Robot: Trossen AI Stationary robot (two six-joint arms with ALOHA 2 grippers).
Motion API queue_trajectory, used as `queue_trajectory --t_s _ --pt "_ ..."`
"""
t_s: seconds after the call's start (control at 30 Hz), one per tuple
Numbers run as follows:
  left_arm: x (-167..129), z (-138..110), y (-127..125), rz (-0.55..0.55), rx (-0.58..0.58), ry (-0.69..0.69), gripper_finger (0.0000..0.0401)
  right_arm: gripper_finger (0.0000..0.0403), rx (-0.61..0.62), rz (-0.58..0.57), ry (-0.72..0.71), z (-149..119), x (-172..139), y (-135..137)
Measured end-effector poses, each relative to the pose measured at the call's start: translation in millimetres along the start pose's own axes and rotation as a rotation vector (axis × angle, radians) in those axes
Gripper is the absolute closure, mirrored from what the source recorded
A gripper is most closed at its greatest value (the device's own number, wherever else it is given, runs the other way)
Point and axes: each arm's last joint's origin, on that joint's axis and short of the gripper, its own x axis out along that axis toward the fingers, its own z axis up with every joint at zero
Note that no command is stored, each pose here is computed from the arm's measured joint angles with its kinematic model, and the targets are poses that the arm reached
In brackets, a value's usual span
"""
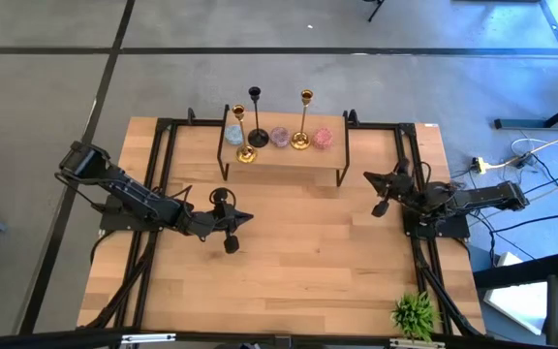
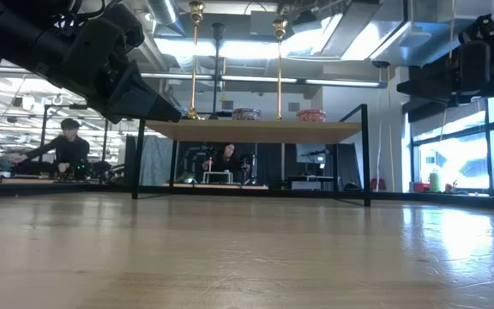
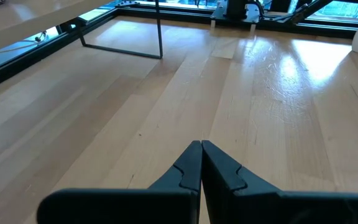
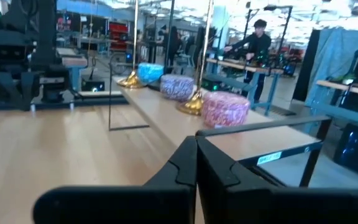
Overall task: Pick & Place candle stick holders
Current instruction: Return to Home Position
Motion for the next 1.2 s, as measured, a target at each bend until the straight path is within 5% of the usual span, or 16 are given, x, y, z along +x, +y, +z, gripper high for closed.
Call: queue_trajectory --t_s 0.33,0.87,1.2 --pt "0.0 0.0 0.0 0.0 0.0 0.0 0.04 0.0398 -0.038 0.039 0.02 9.9 -4.3 -3.7" --pt "0.0 -0.1 0.0 0.0 -0.005 0.0 0.04 0.0398 0.0 0.404 -0.016 8.9 -6.2 7.1" --pt "0.0 0.0 0.0 0.0 -0.008 -0.001 0.04 0.0398 0.001 0.438 -0.057 1.0 -3.8 10.8"
